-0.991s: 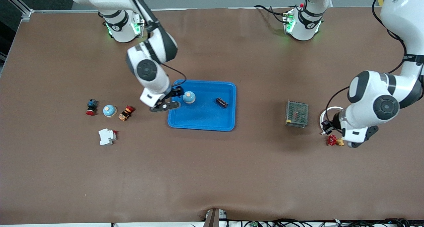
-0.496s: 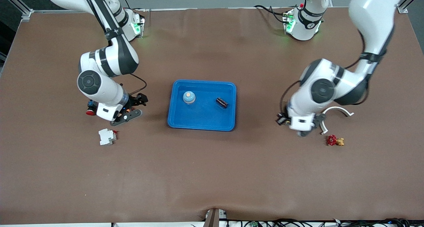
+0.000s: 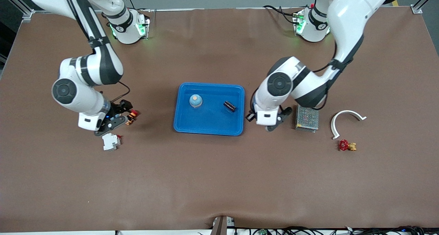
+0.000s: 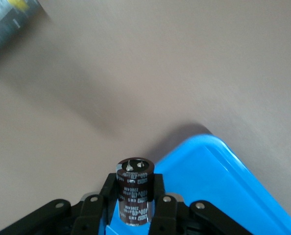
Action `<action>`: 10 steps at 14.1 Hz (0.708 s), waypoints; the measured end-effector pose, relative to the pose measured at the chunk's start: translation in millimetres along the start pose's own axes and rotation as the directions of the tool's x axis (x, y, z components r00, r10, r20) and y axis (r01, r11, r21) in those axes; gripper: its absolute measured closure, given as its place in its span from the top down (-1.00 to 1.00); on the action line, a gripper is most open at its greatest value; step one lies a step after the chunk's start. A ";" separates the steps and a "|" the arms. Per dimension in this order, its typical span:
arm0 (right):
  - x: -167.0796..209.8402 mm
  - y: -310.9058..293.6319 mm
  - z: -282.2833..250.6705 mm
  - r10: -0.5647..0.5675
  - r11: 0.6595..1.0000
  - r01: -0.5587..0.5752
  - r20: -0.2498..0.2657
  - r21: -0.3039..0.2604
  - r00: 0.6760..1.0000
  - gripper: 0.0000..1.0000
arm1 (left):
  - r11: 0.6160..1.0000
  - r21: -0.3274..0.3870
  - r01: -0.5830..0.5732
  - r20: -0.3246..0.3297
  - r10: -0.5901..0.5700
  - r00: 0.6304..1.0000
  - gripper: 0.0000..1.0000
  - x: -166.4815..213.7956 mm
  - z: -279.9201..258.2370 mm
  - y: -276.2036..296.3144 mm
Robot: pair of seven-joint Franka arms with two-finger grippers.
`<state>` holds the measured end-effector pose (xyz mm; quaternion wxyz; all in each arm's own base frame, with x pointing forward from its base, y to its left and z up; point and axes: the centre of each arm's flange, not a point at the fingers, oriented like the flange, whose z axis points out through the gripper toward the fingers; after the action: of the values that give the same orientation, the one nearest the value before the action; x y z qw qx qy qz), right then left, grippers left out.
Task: Place electrolytic capacitor and blue bell in tray
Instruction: 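Release the capacitor in the tray with the left gripper while the right grasps the bell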
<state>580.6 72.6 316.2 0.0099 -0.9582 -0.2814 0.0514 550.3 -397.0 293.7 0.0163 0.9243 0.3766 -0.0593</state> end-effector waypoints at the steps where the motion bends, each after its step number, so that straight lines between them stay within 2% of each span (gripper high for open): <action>1: -5.0 11.3 -0.7 -0.014 1.000 0.014 0.002 -0.009 1.000 1.00 | 1.000 0.001 0.021 -0.003 -0.021 1.000 -0.33 -9.5 10.4 8.4; 6: -23.9 52.2 1.6 -0.071 0.997 0.071 -0.009 -0.028 0.997 1.00 | 0.991 -0.048 0.124 -0.012 -0.124 0.992 -0.33 -46.9 59.5 36.7; 10: -38.4 76.5 32.0 -0.123 0.992 0.123 -0.007 -0.027 0.992 1.00 | 0.984 -0.082 0.156 -0.023 -0.159 0.987 -0.33 -47.2 87.0 44.2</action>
<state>586.3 -12.8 284.3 0.0017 -0.9393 -0.3404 0.0426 539.2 -467.9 212.5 0.0432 0.8910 0.4508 -0.0318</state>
